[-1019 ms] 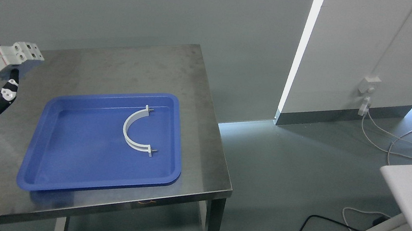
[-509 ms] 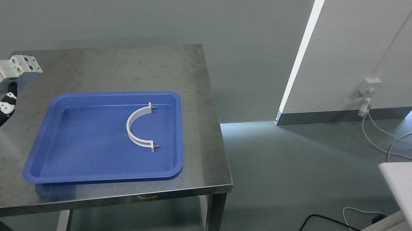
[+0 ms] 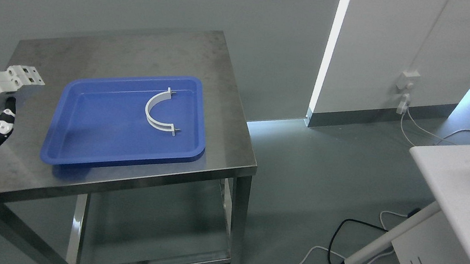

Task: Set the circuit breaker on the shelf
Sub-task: 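Turn the robot toward the blue bin shelf holding the breaker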

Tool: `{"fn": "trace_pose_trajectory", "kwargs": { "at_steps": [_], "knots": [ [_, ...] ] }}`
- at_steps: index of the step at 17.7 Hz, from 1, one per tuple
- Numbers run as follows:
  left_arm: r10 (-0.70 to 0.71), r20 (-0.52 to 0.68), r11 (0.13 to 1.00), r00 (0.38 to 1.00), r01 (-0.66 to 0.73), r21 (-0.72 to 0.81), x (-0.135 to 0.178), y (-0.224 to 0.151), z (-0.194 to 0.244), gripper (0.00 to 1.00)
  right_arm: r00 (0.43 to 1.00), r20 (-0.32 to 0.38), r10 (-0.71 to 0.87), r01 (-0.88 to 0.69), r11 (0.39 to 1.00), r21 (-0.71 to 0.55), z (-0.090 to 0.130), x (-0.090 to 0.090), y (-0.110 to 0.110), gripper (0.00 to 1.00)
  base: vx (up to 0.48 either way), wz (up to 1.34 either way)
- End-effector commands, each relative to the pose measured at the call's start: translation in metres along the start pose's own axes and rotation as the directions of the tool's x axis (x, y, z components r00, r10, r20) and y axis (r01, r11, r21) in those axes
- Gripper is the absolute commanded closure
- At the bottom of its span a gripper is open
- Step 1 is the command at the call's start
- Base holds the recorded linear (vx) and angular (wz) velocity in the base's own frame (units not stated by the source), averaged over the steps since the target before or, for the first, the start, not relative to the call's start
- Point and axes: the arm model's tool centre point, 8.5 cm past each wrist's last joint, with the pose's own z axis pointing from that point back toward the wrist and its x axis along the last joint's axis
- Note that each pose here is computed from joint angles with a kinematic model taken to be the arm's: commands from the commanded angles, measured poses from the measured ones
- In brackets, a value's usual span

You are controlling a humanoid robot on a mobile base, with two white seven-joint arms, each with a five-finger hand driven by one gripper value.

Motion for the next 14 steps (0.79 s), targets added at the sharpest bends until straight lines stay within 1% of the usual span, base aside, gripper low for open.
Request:
{"fn": "trace_pose_trajectory", "kwargs": {
  "at_steps": [1,8,14],
  "knots": [
    [-0.017,0.015,1.0,1.0,0.017,0.02,0.0056,0.0103,0.0001,0.82,0.998,-0.063,0.031,-0.032,0.999,-0.012,-0.0009,-0.0072,-0.0096,0.0,-0.241,0.0],
    [-0.015,0.012,1.0,1.0,0.015,0.014,0.0054,0.009,-0.0002,0.82,0.998,-0.063,0.031,-0.032,0.999,-0.012,-0.0009,-0.0072,-0.0096,0.0,-0.241,-0.05],
    [-0.018,0.003,1.0,1.0,0.018,0.016,0.0037,0.0103,0.0027,0.82,0.998,-0.063,0.031,-0.032,0.999,-0.012,-0.0009,-0.0072,-0.0096,0.0,-0.344,0.06]
  ]
}}
